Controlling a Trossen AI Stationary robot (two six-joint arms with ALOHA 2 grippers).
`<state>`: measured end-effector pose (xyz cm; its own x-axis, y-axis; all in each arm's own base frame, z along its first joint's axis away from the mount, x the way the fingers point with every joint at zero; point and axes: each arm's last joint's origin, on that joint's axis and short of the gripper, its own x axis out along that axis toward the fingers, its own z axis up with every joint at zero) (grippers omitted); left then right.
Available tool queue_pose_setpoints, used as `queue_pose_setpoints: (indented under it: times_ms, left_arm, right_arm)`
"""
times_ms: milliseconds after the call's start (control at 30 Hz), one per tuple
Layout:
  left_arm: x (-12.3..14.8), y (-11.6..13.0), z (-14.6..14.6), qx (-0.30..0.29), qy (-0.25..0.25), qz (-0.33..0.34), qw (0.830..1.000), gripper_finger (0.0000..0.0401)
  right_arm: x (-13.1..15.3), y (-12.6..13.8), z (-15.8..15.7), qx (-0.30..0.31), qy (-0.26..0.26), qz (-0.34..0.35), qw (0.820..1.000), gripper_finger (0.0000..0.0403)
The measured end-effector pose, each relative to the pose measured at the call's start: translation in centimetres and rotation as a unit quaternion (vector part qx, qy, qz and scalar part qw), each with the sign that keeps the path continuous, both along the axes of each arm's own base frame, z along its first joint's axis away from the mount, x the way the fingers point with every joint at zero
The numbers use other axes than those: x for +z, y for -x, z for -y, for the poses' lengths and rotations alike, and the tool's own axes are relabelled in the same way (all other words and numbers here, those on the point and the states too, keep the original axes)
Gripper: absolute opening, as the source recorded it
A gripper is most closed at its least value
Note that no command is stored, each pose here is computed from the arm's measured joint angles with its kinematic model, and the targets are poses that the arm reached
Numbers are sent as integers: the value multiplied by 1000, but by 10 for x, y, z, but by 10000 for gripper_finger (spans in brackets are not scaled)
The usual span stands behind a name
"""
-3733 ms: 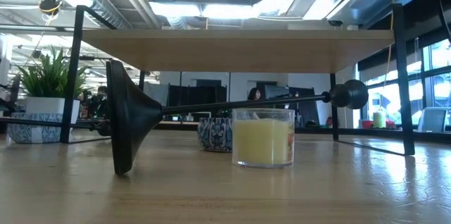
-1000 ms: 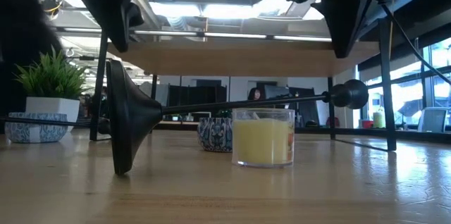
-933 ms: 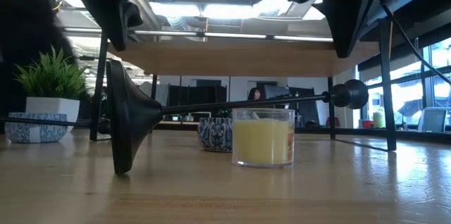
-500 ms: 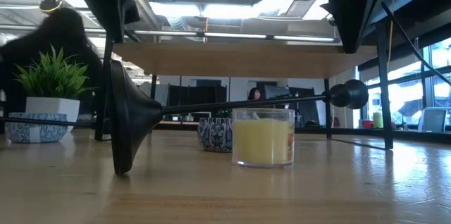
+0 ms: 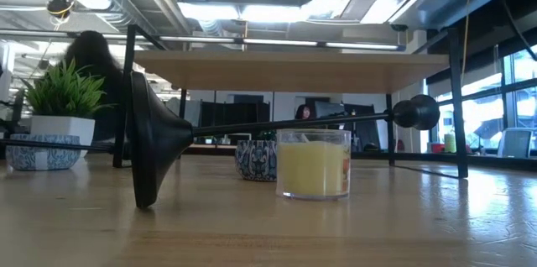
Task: Pick & Place candle stick holders
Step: Put the right blue scented candle on the shelf
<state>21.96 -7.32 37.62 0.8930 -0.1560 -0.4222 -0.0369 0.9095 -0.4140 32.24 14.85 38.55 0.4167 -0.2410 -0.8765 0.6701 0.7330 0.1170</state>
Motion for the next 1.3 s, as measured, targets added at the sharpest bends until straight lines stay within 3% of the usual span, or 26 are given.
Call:
queue_pose_setpoints:
  times_ms: [167,367,600,800,933,1100,1200,1300]
  left_arm:
    - [22,11,-2,-35,48,74,995,3]
    - [20,8,12,-114,76,69,988,4]
    - [-1,-29,53,-137,147,51,978,4]
    - [-21,-67,88,-123,211,92,965,4]
    - [-28,-81,110,-92,193,74,974,1]
    - [-23,-84,141,-20,109,11,994,2]
    - [-22,-88,152,32,75,-39,996,2]
    - [-22,-96,154,74,73,-76,992,2]
  right_arm:
    - [27,8,-15,58,-48,46,996,2]
    - [29,31,-48,114,-75,32,990,2]
    - [18,70,-94,179,-104,-32,978,2]
    - [16,105,-129,225,-115,-46,967,2]
    - [13,130,-147,256,-109,-49,959,3]
    - [-8,154,-165,277,-83,-83,954,3]
    - [-23,164,-171,245,-85,-112,959,3]
    - [-36,169,-174,212,-94,-146,962,3]
